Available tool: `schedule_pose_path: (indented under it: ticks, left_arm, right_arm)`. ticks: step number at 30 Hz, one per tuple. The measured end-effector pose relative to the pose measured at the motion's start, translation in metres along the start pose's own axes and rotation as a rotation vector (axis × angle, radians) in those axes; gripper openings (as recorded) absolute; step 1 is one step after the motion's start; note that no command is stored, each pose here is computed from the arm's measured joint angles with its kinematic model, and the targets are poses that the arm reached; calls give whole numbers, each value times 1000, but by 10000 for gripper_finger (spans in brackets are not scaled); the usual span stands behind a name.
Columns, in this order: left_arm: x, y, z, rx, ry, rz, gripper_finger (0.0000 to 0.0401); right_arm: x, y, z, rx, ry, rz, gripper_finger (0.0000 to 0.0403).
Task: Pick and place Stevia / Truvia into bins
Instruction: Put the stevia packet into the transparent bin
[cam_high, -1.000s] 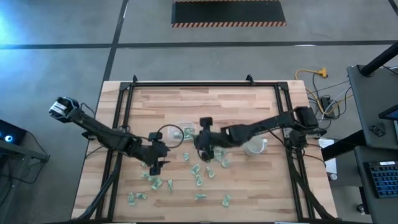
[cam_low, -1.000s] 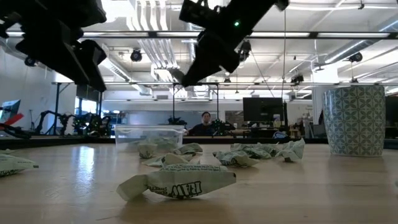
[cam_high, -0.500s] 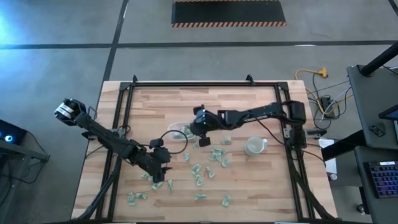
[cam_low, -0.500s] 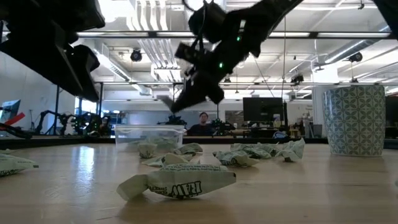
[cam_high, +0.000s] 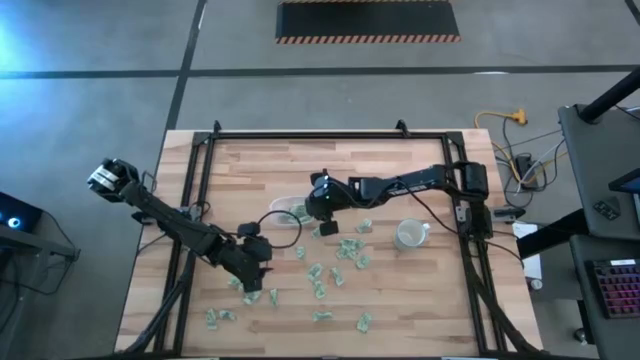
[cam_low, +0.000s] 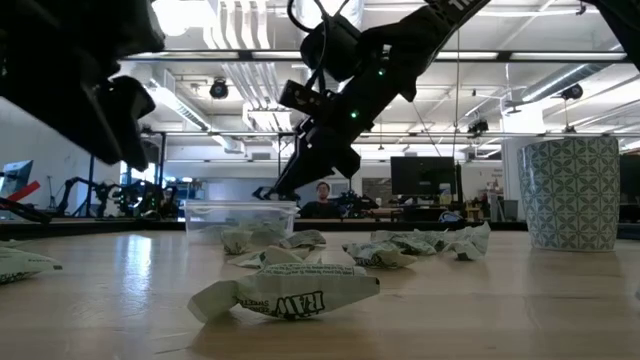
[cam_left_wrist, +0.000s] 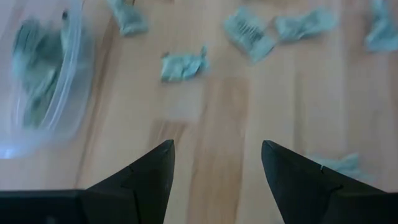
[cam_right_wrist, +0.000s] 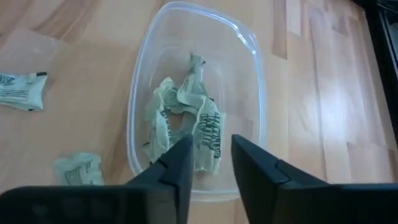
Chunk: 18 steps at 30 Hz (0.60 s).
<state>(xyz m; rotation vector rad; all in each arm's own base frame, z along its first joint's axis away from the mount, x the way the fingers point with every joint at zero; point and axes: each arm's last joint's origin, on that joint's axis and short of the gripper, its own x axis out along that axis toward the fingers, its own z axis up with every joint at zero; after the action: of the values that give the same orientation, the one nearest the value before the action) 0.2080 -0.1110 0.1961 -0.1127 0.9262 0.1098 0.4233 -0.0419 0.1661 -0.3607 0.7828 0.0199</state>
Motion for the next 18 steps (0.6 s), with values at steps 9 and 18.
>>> schedule_pose_path:
  ticks: [9,18]
  left_arm:
    - [-11,20,-26,-309,287,207,224]
    - [-10,23,-39,-562,454,252,224]
  right_arm:
    - [-31,3,6,69,74,35,150]
    - [-66,28,10,117,203,116,141]
